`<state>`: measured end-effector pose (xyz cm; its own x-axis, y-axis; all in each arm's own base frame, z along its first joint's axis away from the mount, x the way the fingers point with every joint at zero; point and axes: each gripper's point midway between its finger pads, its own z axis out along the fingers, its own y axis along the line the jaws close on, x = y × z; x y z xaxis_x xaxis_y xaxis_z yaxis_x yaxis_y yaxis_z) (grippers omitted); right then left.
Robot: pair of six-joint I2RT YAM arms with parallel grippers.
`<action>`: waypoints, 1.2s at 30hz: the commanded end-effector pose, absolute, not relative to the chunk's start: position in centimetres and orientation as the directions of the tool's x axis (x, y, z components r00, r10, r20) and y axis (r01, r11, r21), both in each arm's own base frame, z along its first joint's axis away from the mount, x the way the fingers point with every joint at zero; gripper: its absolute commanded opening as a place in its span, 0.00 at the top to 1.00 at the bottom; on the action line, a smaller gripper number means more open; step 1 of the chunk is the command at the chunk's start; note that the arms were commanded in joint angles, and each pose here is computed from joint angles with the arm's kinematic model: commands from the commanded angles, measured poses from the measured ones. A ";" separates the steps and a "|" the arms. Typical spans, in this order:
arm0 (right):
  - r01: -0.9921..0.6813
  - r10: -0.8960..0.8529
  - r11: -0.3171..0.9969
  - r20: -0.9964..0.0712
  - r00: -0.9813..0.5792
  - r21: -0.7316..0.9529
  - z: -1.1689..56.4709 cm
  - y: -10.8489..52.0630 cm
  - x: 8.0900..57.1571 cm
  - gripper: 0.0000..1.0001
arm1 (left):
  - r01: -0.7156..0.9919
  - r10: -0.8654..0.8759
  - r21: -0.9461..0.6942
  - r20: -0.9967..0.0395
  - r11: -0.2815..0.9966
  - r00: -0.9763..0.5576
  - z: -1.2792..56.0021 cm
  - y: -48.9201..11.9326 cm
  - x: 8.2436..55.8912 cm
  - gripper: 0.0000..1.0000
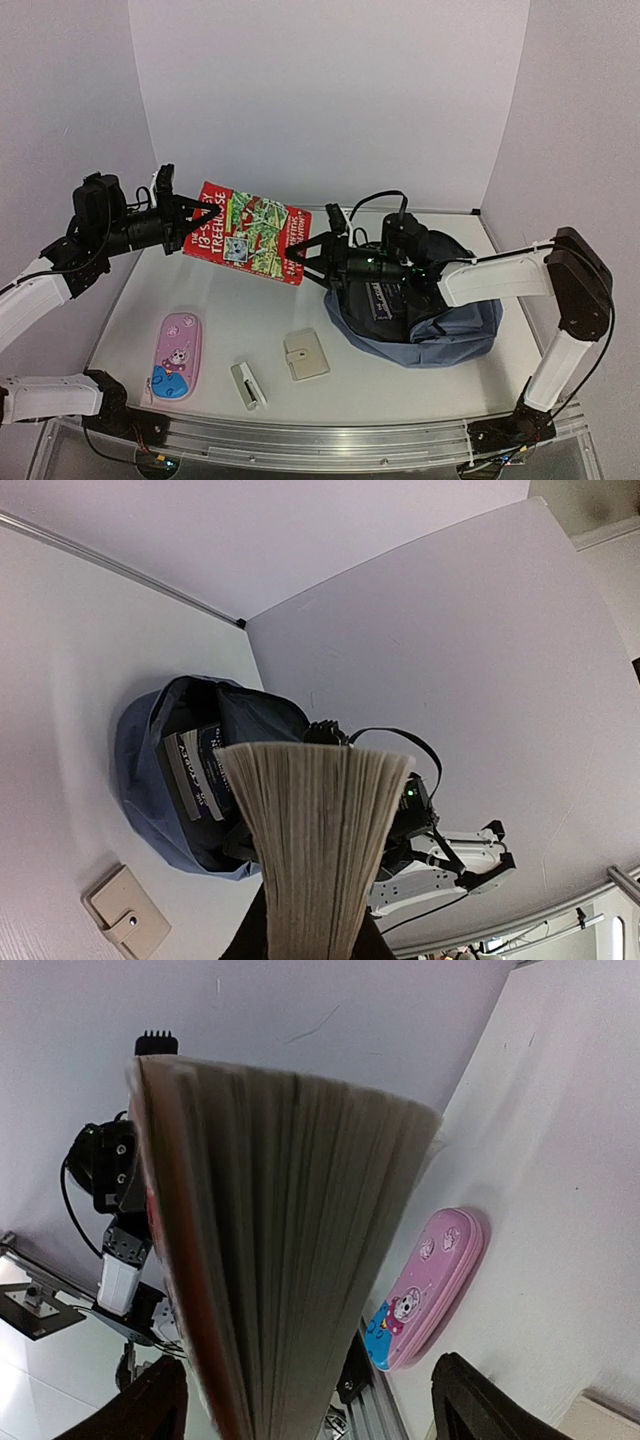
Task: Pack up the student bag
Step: Pick up the book from the center of the board.
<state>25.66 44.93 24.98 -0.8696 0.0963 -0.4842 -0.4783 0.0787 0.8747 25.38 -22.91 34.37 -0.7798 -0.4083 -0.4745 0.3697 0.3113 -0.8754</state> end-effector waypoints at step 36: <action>-0.622 -0.004 -0.026 -0.622 -0.783 0.783 31.2 45.2 23.6 1.00 | 0.447 0.017 -0.865 -0.456 0.230 -0.890 33.0 -25.4 19.3 0.53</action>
